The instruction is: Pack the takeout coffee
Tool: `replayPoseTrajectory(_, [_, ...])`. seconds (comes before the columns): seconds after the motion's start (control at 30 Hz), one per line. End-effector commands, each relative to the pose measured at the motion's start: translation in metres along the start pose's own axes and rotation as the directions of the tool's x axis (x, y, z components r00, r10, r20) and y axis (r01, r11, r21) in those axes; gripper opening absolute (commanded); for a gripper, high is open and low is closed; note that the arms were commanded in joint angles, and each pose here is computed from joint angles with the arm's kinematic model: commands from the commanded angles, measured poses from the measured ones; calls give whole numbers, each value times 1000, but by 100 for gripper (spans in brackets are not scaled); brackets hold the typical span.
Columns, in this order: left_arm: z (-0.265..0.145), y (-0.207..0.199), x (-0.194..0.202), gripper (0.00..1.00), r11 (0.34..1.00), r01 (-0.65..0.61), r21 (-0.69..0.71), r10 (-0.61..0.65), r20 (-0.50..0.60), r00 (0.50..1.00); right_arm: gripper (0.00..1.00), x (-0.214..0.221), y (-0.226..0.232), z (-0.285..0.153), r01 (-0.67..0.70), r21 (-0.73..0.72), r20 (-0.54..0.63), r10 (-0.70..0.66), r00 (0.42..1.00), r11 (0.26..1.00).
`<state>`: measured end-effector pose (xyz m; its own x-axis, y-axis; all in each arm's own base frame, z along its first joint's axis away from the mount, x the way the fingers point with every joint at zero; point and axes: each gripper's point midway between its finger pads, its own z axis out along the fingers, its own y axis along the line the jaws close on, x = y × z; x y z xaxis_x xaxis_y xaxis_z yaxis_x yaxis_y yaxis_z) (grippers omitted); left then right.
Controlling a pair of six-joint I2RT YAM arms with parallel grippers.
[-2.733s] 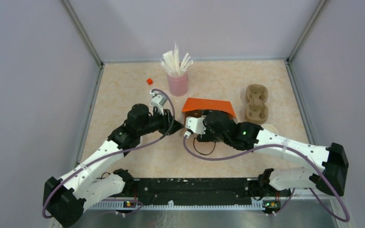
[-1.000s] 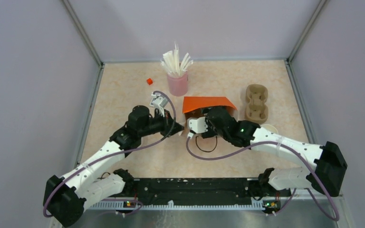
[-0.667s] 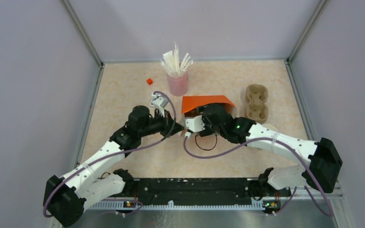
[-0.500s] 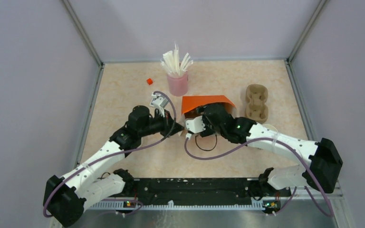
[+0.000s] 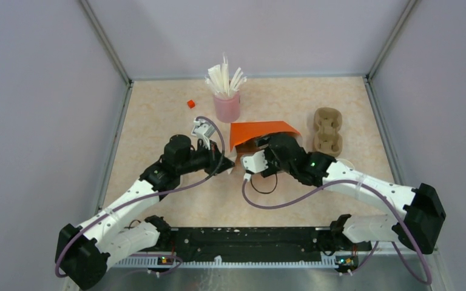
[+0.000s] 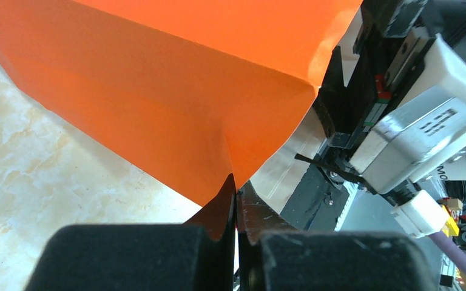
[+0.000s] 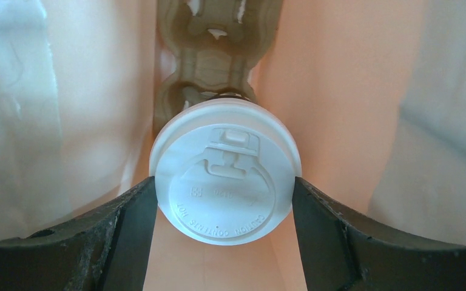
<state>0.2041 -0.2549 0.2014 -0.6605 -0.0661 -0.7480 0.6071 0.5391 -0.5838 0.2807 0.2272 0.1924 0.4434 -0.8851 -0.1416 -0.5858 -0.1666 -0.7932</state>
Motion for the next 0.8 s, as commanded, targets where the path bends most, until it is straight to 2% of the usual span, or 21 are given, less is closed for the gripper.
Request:
replayPoseTrajectory(0.0, [-4,-20,-18,0,998,-23,63,21,38,999,61,-2,-1,0,-30,12,44,30,999,999])
replayPoseTrajectory(0.77, [4,-25,-21,0,995,-26,101,24,23,999,61,6,9,23,15,-67,42,-12,999,998])
